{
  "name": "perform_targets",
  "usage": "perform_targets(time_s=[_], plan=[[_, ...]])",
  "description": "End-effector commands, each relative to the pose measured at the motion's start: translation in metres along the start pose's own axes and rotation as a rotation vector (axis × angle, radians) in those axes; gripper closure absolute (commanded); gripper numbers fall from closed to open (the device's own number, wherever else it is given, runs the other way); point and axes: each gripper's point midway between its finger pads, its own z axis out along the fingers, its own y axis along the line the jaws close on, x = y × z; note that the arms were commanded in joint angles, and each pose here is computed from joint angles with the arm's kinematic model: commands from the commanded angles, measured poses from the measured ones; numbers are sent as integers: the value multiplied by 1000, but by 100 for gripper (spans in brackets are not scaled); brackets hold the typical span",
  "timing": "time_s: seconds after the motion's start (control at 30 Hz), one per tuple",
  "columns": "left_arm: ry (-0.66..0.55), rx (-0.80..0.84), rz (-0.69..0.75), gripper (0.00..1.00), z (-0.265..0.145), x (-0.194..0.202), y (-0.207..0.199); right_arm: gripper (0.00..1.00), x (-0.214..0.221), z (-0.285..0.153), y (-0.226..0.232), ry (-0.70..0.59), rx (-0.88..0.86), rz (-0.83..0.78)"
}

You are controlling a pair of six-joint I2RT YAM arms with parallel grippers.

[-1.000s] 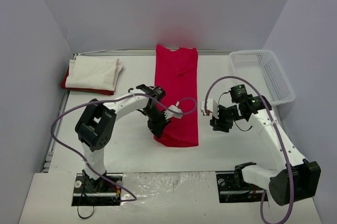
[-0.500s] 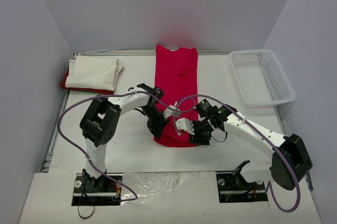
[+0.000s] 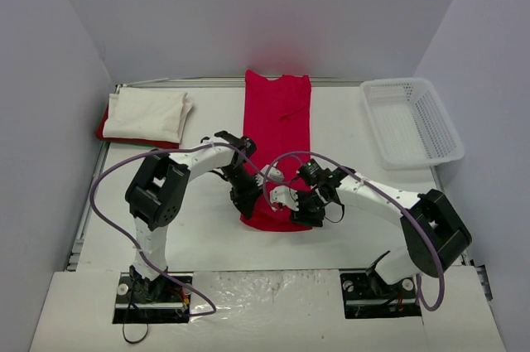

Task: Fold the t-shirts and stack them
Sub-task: Grab the bottom of the folded rectangular tshirt with both arms

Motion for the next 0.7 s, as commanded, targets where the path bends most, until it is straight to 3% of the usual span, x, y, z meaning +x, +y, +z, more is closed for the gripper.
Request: perform_targets(time_s=[0.0, 0.37, 0.47, 0.5, 0.67], plan=[[-27, 15, 44, 98, -9, -7, -10, 55, 13, 12, 10, 55, -42, 28], [-21, 18, 26, 98, -8, -4, -6, 58, 27, 18, 20, 142, -39, 32], [-22, 19, 24, 98, -9, -6, -6, 84, 28, 18, 19, 153, -34, 38], [-24, 15, 26, 98, -11, -6, -7, 97, 27, 17, 20, 148, -36, 38], [-15, 25, 39, 98, -18, -3, -16, 100, 16, -2, 28, 109, -47, 46]])
